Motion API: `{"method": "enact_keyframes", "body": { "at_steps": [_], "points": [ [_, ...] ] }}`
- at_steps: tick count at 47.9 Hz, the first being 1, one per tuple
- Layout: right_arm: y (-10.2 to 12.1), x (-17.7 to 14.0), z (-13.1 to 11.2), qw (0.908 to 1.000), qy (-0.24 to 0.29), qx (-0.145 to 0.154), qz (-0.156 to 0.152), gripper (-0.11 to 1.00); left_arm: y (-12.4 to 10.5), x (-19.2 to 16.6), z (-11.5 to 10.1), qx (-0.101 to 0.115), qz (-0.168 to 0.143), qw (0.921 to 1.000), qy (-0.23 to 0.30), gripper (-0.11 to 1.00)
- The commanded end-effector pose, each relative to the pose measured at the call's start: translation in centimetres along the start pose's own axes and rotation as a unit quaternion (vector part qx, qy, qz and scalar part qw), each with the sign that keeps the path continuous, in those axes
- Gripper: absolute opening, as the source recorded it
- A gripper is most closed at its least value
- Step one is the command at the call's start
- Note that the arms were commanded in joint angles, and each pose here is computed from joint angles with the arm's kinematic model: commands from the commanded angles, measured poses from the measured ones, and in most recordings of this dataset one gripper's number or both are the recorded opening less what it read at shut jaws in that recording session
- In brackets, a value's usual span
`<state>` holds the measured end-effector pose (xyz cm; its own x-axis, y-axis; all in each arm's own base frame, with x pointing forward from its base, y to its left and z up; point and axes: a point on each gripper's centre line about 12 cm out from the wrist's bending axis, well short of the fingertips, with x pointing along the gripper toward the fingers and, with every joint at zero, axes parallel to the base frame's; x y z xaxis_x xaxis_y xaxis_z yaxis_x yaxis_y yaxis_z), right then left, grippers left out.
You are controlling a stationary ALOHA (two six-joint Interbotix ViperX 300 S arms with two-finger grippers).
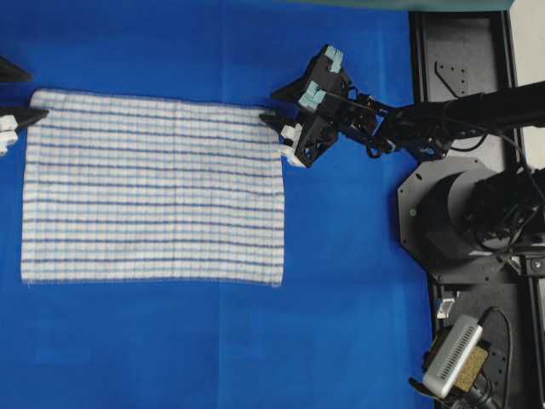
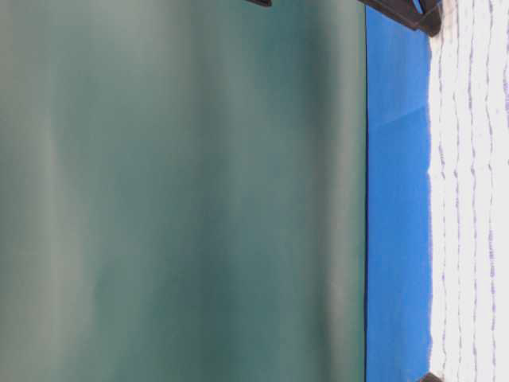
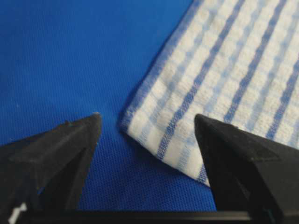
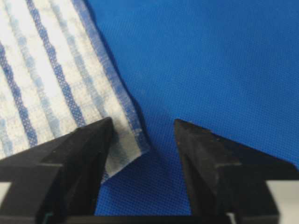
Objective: Fold the blue towel.
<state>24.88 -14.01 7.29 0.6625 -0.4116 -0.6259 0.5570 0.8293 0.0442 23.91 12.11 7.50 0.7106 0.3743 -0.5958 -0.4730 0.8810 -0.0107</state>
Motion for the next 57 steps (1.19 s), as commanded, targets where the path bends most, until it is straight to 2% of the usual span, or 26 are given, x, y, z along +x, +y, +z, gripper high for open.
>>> {"method": "enact_keyframes", "body": {
  "at_steps": [1,5,8,16,21,34,57],
  "points": [
    [0.0,0.3,0.7,0.9999,-0.013,0.003,-0.001,0.65,0.1,0.3,0.6,-0.001,0.002,0.9999,-0.010,0.73],
    [0.0,0.3,0.6,0.9999,-0.011,0.003,-0.002,0.58,0.1,0.6,0.4,-0.001,0.002,1.0000,-0.002,0.71],
    [0.0,0.3,0.5,1.0000,-0.009,0.003,-0.002,0.51,0.1,0.8,0.1,-0.001,0.002,1.0000,0.008,0.65],
    [0.3,0.2,0.3,1.0000,-0.007,-0.002,0.003,0.24,0.1,1.3,-0.6,-0.001,0.002,0.9996,0.028,0.22],
    [0.6,0.2,0.3,0.9999,-0.006,-0.005,0.007,0.17,0.1,1.3,-0.5,-0.001,0.002,0.9997,0.026,0.04],
    [0.7,-0.2,0.7,0.9999,-0.012,-0.005,0.009,0.17,-0.3,1.2,0.4,0.001,-0.003,0.9999,0.014,0.04],
    [1.7,-2.2,2.1,0.9994,-0.020,-0.010,0.027,0.17,-2.8,-1.0,2.5,0.018,-0.042,0.9989,-0.004,0.04]
  ]
}}
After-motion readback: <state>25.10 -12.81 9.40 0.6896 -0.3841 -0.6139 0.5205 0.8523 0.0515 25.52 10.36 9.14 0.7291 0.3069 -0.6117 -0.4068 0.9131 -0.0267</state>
